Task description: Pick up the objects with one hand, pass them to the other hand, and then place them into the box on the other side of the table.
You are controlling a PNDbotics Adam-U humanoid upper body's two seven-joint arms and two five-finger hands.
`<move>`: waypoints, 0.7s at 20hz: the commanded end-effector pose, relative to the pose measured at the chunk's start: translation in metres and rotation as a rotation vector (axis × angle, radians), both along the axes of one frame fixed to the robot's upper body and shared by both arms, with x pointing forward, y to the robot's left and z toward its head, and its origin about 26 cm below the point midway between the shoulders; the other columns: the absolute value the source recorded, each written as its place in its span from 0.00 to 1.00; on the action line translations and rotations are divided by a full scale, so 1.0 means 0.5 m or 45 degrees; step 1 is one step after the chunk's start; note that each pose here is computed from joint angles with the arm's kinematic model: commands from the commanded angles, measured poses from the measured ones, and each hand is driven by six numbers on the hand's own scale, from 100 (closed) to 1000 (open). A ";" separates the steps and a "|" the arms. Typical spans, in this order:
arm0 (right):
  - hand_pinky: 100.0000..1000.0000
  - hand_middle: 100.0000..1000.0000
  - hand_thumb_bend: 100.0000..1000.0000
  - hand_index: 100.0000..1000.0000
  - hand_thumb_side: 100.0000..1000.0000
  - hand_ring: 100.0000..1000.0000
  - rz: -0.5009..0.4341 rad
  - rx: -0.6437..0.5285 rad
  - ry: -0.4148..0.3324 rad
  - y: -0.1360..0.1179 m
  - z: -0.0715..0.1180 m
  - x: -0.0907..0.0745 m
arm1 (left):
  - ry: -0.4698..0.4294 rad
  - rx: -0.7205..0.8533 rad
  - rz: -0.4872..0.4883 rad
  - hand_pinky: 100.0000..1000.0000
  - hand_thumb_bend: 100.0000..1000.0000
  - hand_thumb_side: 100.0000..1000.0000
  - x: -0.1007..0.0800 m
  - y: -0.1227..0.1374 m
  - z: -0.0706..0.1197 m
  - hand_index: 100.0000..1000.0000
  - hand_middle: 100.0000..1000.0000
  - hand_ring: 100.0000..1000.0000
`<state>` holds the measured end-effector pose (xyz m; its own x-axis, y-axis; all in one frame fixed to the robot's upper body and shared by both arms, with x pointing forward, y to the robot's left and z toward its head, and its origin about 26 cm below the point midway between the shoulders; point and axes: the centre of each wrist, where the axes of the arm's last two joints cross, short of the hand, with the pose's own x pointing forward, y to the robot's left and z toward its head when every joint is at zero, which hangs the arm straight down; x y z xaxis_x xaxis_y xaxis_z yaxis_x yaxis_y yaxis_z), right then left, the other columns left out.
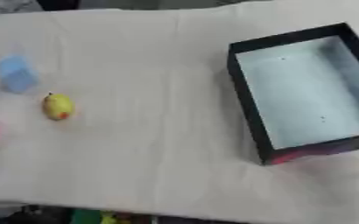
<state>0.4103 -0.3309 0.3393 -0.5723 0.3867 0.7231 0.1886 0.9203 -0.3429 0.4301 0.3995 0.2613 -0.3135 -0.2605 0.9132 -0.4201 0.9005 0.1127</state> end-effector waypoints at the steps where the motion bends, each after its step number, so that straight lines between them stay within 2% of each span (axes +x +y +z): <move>1: 0.87 0.88 0.00 0.87 0.46 0.85 -0.013 -0.009 -0.053 -0.010 0.031 -0.016 | -0.019 0.097 0.057 0.82 0.60 0.64 -0.024 0.035 0.049 0.82 0.80 0.82; 5: 0.87 0.88 0.00 0.87 0.45 0.85 -0.021 -0.015 -0.049 -0.014 0.032 -0.018 | 0.100 0.279 0.085 0.83 0.58 0.63 -0.047 0.055 0.059 0.84 0.80 0.83; 8: 0.87 0.88 0.00 0.87 0.45 0.84 -0.030 -0.028 -0.050 -0.013 0.034 -0.018 | 0.211 0.461 0.088 0.85 0.58 0.58 -0.069 0.061 0.066 0.84 0.81 0.84; 14: 0.87 0.88 0.00 0.87 0.44 0.84 -0.049 -0.058 -0.059 -0.016 0.040 -0.023 | 0.487 0.755 0.046 0.91 0.65 0.46 -0.122 0.062 0.045 0.84 0.81 0.88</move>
<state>0.4079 -0.3339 0.3396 -0.5614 0.4107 0.7185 0.2042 0.9101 -0.3606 0.3793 0.4260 0.2583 0.0204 -0.7005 0.7133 -0.2682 0.6835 0.6789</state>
